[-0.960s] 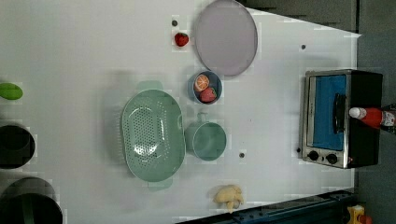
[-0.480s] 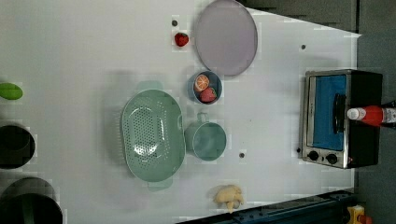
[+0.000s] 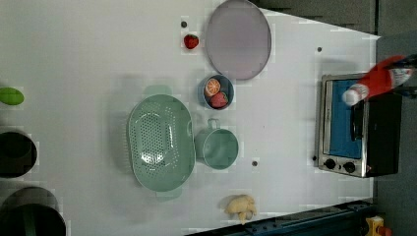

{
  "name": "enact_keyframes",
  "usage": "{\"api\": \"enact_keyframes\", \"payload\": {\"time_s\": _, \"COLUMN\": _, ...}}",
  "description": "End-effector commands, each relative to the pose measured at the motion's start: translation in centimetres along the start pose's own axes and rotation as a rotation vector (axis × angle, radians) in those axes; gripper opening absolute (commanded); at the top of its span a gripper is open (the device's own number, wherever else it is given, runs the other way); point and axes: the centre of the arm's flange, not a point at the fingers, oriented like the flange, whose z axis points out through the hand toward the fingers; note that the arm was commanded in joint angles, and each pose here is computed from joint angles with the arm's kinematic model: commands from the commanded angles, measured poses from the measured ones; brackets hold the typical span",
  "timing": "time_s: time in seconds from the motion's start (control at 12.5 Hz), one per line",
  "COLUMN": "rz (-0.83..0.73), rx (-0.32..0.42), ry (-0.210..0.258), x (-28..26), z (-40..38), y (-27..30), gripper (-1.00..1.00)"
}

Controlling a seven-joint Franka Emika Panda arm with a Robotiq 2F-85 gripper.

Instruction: Pick Ketchup from oven and place it on table.

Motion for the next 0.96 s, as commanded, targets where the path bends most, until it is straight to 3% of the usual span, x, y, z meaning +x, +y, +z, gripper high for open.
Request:
{"api": "enact_keyframes", "payload": {"time_s": 0.08, "rz": -0.109, "rx": -0.084, "ry": -0.059, "x": -4.7, "z": 6.2, "y": -1.7, "gripper": 0.2}}
{"api": "enact_keyframes", "payload": {"time_s": 0.4, "rz": -0.1, "rx": -0.116, "ry": -0.026, "x": -4.5, "z": 14.4, "y": 1.6, "gripper": 0.2}}
{"api": "enact_keyframes", "payload": {"time_s": 0.96, "rz": -0.067, "rx": -0.137, "ry": -0.011, "x": -4.9, "z": 25.6, "y": 6.5, "gripper": 0.2}}
